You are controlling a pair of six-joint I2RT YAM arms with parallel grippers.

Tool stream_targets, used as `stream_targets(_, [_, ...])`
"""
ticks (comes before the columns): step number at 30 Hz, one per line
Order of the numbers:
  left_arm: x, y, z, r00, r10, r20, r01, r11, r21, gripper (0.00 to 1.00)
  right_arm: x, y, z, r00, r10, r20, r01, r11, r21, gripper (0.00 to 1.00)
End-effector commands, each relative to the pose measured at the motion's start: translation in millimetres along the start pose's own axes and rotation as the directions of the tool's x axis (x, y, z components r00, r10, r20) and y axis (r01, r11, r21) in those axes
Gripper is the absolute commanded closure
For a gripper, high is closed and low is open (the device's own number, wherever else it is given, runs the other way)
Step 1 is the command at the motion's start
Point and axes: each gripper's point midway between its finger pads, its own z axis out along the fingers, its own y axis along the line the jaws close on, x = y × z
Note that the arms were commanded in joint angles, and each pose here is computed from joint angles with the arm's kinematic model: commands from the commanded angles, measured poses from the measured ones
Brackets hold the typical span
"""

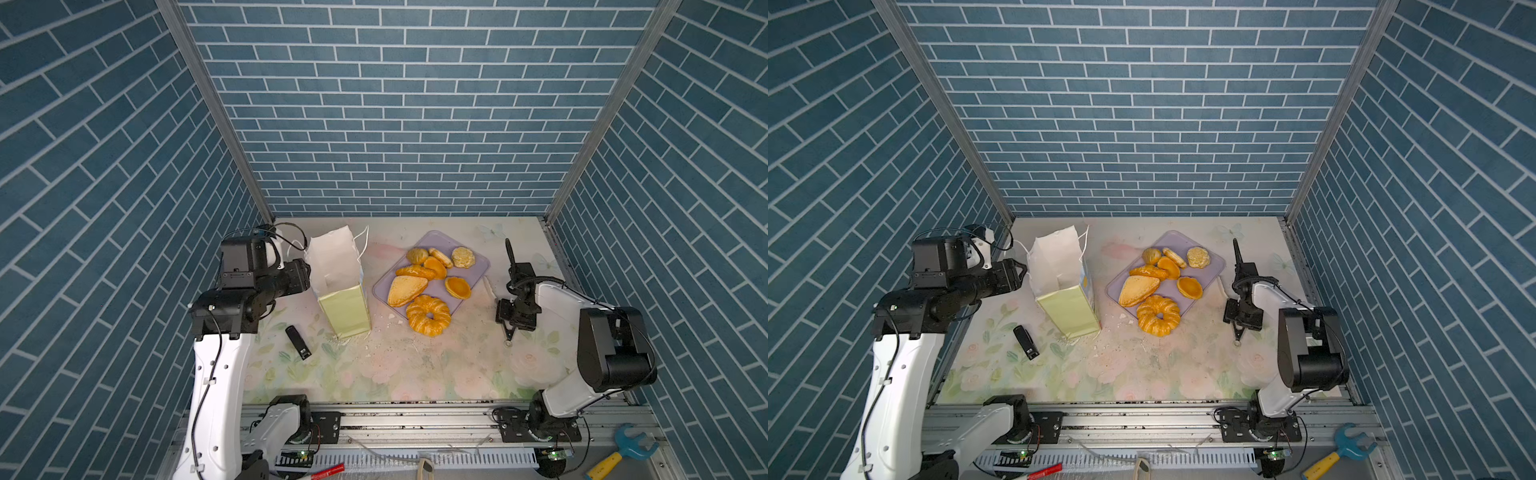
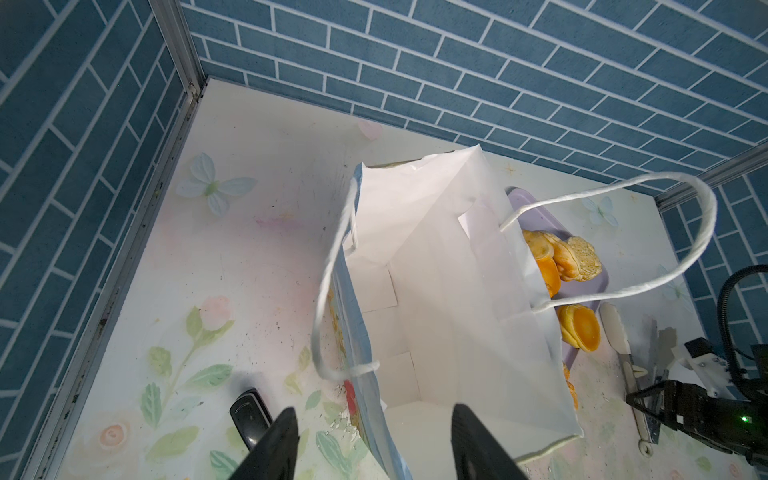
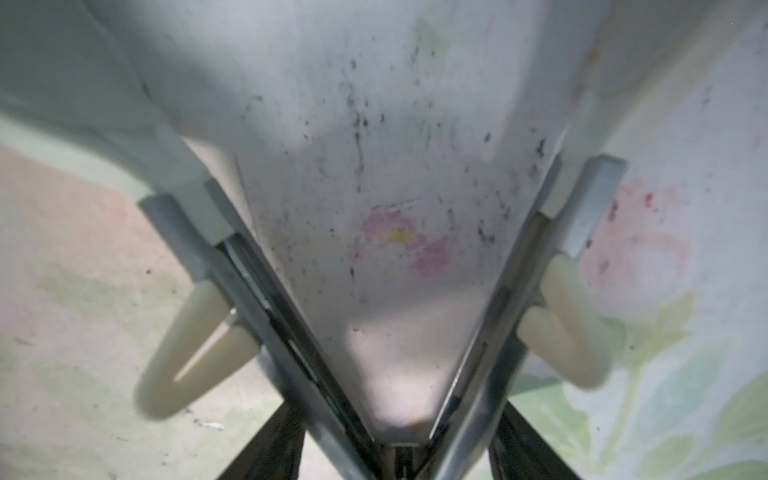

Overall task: Place the fake bread into the paper bag
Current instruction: 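Lift the tongs with the right gripper toward the tray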

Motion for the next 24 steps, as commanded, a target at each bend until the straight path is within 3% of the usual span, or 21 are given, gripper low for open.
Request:
stream_targets(1, [2,0,0,1.0,0.006,-0.005,-0.006,1.0,0.005,0.39,-4,3,5,1.0,0.027,-0.013,-0.027,1.0,0.002,0.32])
stream_targets(9, [2,0,0,1.0,0.007,-0.006,-0.007,1.0,0.001,0.4,-4,3,7,0.999,0.025,-0.022,-0.024,1.0,0.008,0.39])
stream_targets(13, [1,0,-1,1.0,0.009,-0.003,-0.009,1.0,0.003,0.39,-3,2,0,1.0,0.017,-0.01,-0.017,1.0,0.008,0.46])
stream_targets(24, [1,1,0,1.0,0.005,0.004,-0.005,1.0,-0.001,0.39,-15,-8,-68,0.99,-0.031,0.141,0.026,0.999,0.04,0.55])
